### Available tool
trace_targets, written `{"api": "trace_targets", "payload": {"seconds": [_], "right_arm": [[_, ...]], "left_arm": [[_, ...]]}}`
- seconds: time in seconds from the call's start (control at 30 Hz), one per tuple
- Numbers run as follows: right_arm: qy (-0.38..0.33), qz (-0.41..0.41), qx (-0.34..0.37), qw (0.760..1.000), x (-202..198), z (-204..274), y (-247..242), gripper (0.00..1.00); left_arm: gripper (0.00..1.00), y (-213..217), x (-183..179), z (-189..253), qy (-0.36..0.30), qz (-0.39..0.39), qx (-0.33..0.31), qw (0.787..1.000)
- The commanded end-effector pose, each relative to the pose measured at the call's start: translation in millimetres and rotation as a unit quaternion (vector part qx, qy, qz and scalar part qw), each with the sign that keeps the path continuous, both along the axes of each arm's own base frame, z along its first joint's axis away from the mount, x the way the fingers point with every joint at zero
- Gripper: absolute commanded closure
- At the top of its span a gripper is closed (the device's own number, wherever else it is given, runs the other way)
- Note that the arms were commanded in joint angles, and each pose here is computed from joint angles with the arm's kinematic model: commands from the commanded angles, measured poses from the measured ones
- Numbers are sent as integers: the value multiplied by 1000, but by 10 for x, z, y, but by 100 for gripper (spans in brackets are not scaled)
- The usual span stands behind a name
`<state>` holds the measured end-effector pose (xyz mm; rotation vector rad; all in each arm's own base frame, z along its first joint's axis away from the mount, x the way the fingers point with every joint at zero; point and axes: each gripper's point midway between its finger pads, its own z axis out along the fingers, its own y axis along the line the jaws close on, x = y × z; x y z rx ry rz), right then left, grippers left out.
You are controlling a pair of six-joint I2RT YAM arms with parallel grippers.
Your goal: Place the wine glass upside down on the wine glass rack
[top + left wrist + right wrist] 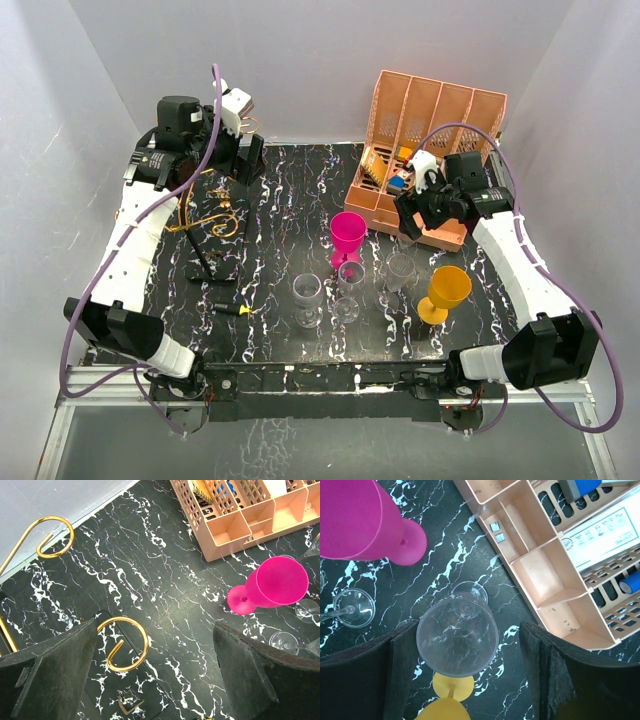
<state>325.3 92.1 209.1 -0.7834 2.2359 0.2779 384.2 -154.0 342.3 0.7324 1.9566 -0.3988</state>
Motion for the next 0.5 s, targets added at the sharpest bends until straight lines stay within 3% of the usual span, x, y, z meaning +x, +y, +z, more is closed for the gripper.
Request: {"api": "trace_targets", "payload": {"seconds": [0.0, 0.47], "right_arm": [[-23, 10, 25, 999, 104, 120, 83, 19], [-27, 4, 17, 999, 91, 113, 44, 29]], "left_arm": [[3, -6, -120, 179, -26, -12, -10, 1000], [3, -1, -122, 175, -26, -12, -8, 1000]]}}
